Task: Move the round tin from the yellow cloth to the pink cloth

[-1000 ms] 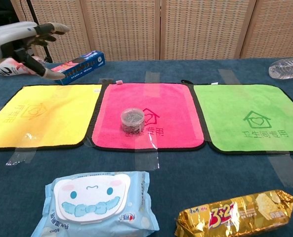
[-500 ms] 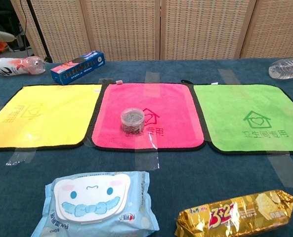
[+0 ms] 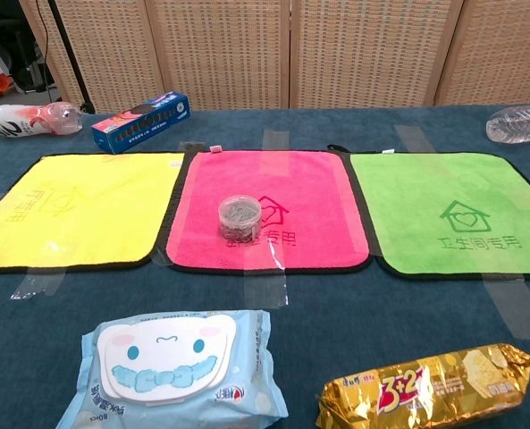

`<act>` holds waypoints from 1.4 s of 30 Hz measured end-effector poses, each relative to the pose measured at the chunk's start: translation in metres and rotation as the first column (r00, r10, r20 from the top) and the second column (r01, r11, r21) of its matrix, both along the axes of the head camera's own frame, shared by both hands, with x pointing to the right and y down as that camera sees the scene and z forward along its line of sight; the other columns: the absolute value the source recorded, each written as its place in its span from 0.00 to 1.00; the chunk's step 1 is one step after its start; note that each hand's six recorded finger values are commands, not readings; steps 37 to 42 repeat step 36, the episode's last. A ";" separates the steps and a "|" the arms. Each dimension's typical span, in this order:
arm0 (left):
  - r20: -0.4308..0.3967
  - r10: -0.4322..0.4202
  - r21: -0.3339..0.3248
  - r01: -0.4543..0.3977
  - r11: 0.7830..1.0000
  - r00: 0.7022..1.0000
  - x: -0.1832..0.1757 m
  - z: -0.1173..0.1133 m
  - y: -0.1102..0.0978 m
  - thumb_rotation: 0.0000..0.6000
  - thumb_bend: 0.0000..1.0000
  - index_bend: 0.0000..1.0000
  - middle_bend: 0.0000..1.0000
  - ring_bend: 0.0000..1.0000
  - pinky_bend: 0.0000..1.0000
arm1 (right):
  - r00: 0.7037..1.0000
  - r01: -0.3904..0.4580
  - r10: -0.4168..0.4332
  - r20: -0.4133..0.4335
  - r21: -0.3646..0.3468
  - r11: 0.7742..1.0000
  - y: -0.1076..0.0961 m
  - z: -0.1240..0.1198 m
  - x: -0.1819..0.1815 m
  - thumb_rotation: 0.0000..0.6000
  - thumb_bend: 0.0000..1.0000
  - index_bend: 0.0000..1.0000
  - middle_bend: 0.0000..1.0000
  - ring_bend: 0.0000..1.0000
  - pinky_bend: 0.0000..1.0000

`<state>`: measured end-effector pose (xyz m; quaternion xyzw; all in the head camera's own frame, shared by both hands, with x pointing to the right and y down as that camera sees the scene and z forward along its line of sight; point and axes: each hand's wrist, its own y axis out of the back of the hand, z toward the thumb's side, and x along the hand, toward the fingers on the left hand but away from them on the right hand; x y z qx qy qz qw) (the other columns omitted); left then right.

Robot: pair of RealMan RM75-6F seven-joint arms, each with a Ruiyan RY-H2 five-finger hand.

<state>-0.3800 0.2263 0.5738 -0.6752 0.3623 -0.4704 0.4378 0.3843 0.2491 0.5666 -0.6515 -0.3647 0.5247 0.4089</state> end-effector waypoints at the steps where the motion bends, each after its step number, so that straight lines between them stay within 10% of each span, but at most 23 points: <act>1: 0.009 0.001 -0.008 -0.001 1.000 1.000 -0.001 0.001 0.001 1.00 0.21 0.00 0.00 0.00 0.00 | 1.000 0.004 -0.004 0.000 -0.002 1.000 0.001 0.000 -0.001 1.00 0.21 0.06 0.00 0.00 0.03; 42: 0.015 -0.022 -0.037 0.022 0.999 1.000 -0.012 0.006 -0.001 1.00 0.21 0.00 0.00 0.00 0.00 | 0.999 0.033 -0.033 0.005 -0.032 0.999 0.007 0.007 -0.013 1.00 0.21 0.06 0.00 0.00 0.03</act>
